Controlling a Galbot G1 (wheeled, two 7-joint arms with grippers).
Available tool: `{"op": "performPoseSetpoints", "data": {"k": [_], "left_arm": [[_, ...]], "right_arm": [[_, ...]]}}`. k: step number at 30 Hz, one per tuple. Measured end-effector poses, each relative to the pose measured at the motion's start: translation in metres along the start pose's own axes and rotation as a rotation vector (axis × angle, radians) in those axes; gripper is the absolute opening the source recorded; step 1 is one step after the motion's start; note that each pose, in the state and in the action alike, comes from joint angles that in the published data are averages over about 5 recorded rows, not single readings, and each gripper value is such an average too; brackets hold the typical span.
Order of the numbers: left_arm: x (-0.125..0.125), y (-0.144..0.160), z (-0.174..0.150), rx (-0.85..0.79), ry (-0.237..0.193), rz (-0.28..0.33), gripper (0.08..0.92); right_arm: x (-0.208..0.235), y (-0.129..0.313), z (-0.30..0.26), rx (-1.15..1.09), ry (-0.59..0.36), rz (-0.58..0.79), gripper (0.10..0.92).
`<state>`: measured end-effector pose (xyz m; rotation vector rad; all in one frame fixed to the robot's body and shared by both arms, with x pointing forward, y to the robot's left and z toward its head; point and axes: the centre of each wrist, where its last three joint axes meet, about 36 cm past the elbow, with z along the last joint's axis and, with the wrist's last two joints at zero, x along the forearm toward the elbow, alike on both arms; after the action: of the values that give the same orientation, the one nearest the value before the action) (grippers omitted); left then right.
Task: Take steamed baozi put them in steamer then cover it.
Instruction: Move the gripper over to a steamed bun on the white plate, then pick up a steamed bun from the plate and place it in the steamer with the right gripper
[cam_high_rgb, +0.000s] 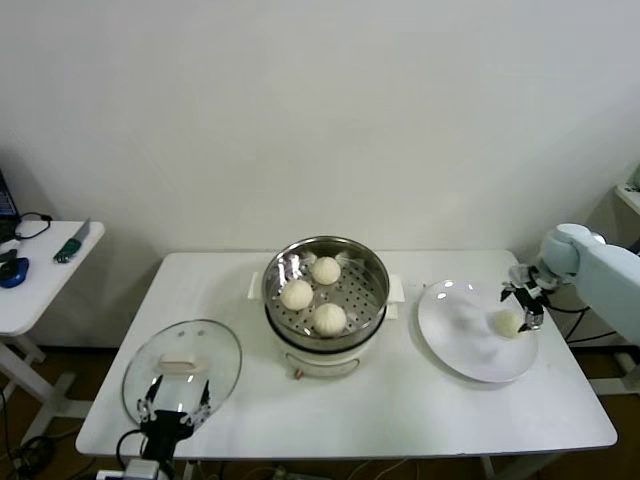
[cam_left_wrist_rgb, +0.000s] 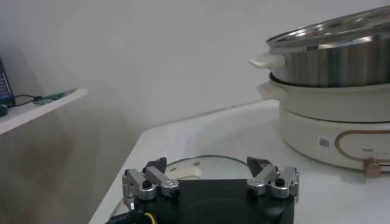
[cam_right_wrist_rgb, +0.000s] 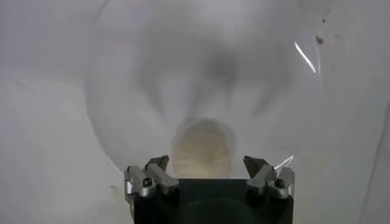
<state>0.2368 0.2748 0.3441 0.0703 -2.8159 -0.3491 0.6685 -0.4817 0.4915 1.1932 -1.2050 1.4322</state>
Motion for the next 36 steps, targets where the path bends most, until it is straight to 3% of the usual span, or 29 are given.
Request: {"op": "performPoseSetpoints", "data": {"k": [20,36], "left_arm": [[-0.003,-0.002,0.002,0.003,0.001,0.001,0.823],[-0.002,-0.002,0.003,0.005,0.001,0.0,0.823]], "right_arm": [[-0.038,-0.004,0.005,-0.049,0.024,-0.032,0.82],[-0.03,-0.013,0.008,-0.067,0.019,-0.034,0.681]]}}
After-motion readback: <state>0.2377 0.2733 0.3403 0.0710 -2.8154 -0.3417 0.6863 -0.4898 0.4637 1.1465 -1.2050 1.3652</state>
